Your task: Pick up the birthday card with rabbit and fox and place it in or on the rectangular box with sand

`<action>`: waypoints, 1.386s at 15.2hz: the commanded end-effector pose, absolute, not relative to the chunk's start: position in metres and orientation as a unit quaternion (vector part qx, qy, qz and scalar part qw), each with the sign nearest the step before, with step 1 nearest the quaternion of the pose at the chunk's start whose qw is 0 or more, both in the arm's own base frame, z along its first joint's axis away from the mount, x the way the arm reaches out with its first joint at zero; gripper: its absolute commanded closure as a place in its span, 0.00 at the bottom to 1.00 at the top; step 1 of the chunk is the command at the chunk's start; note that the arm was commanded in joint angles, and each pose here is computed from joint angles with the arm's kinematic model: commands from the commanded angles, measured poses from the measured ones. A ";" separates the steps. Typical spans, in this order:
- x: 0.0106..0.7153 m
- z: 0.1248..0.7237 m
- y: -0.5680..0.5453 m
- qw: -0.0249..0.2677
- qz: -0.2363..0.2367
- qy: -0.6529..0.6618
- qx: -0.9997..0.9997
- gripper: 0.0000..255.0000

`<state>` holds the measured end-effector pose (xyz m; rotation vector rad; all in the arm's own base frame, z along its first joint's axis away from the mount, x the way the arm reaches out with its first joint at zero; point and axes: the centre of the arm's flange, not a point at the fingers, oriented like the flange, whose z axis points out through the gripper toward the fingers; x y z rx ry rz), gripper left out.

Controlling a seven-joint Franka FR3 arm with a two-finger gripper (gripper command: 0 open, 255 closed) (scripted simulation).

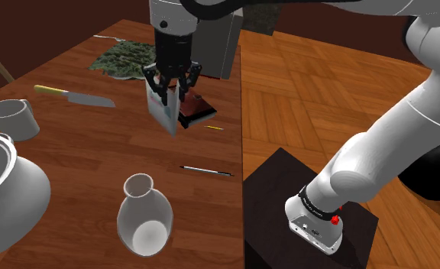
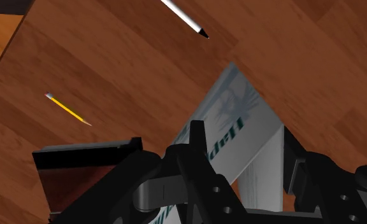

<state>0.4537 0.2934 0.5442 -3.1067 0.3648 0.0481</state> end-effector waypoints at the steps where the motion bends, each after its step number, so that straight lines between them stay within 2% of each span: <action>1: 0.471 0.549 0.273 0.007 0.015 0.116 -0.993 1.00; 21: 0.629 0.578 0.087 0.007 0.015 0.116 -0.993 1.00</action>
